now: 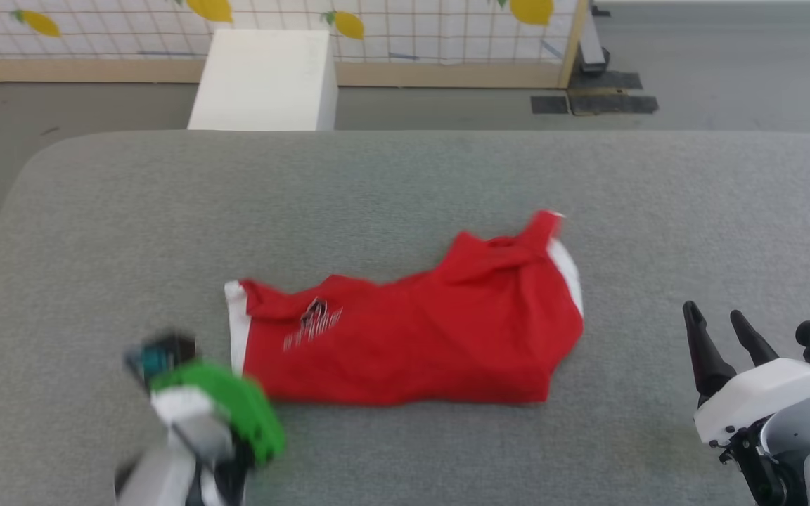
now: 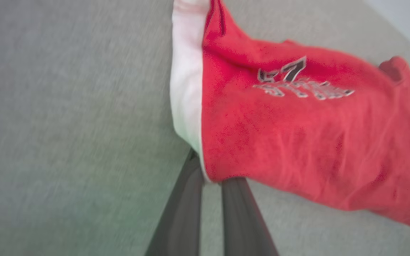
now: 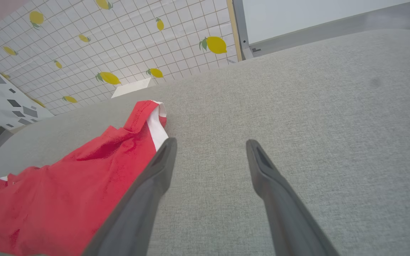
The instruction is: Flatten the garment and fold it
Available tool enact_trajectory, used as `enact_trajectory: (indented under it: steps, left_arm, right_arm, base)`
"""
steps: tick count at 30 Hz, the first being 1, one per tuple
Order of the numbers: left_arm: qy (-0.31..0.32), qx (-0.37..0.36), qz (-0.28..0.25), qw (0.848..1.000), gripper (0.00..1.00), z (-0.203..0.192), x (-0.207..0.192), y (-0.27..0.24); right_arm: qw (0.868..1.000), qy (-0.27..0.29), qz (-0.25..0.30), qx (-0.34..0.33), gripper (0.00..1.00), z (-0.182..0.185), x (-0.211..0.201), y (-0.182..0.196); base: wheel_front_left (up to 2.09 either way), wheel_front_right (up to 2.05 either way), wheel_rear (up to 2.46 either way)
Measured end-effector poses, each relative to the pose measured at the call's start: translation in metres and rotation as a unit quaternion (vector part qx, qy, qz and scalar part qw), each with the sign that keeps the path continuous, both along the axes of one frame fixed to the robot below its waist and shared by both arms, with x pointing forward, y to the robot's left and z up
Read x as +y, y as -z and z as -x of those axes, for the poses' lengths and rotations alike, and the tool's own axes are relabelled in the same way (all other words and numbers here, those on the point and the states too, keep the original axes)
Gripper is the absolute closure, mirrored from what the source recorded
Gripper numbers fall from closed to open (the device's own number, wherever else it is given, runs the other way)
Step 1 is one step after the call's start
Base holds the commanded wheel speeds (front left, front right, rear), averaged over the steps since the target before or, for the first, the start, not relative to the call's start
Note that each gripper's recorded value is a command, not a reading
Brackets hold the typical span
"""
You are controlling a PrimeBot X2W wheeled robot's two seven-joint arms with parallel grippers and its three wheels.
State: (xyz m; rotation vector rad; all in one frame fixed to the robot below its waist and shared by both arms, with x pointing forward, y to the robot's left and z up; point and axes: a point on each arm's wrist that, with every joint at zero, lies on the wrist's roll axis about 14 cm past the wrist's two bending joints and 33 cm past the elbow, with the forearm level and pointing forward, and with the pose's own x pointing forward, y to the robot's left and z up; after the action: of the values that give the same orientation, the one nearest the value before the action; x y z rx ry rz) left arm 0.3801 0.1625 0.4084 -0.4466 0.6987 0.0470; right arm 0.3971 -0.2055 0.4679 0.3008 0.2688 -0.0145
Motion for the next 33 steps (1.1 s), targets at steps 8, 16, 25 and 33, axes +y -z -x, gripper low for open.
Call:
enact_trajectory:
  steps: [8,16,25,33]
  left_arm:
    - [-0.07,0.01,0.084,0.994,0.0,0.038,0.008,0.007]
    - [-0.155,-0.219,0.049,0.962,0.0,0.016,0.07,-0.073]
    - [-0.138,-0.313,-0.078,0.937,0.0,0.024,0.077,-0.08]
    - [-0.136,-0.304,-0.094,0.938,0.0,0.026,0.073,-0.069]
  right_arm:
    - [0.999,-0.046,0.009,0.01,0.0,-0.005,0.028,-0.002]
    - [0.993,-0.099,0.042,0.049,0.0,-0.014,0.055,0.004]
    - [0.969,-0.152,0.138,0.139,0.0,-0.05,0.078,0.025]
    - [0.916,-0.233,0.206,0.254,0.0,-0.041,0.106,0.083]
  base:
    - [0.0,0.0,0.0]
    - [0.0,0.0,0.0]
    - [0.0,0.0,0.0]
    - [0.0,0.0,0.0]
